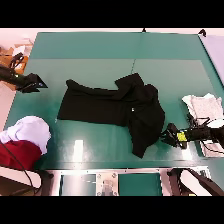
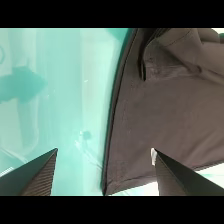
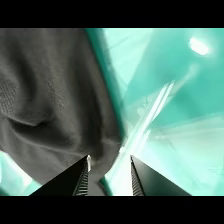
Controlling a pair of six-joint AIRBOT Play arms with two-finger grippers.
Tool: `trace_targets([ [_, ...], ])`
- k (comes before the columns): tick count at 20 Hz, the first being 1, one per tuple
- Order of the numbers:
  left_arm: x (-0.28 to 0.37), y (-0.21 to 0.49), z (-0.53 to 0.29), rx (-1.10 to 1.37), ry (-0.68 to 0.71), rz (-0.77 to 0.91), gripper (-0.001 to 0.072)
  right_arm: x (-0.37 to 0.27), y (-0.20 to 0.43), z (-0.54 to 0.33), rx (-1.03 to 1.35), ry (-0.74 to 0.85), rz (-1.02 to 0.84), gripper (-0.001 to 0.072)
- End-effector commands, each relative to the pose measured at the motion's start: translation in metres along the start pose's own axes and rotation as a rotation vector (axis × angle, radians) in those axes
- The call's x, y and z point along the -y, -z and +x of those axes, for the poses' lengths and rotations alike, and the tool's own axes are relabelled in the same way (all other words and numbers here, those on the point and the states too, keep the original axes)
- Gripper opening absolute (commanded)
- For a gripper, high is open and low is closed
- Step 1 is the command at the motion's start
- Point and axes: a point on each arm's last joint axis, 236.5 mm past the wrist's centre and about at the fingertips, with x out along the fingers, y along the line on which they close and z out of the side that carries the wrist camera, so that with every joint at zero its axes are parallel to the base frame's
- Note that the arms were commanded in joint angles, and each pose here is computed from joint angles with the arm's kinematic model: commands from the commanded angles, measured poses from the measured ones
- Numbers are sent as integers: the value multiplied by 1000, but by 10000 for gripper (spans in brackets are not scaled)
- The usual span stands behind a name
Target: Fold the shirts.
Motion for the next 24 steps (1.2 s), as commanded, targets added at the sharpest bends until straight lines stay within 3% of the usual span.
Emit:
trace_targets([
  [1, 0, 0, 0, -2, 2, 2, 666, 3, -13, 7, 68, -6, 25, 290],
  [7, 0, -1, 0, 4, 1, 2, 666, -14, -20, 28, 107, -41, 2, 290],
  [8, 0, -1, 0, 2, 1, 2, 666, -18, -16, 34, 94, -39, -35, 230],
  [9, 0, 0, 0, -1, 1, 3, 666, -21, -13, 36, 84, -38, -76, 71],
  [10, 0, 1, 0, -6, 1, 5, 666, -24, -15, 34, 86, -37, -100, 19],
  [13, -2, 3, 0, -12, -6, 12, 667, -38, -46, -6, 161, -21, -167, 19],
  [17, -3, 21, 6, -79, 2, 1, 667, -25, -106, -77, 349, 54, -117, 19],
  [24, -13, 112, 78, -281, 83, -156, 666, -12, -103, -66, 315, 56, -107, 19],
])
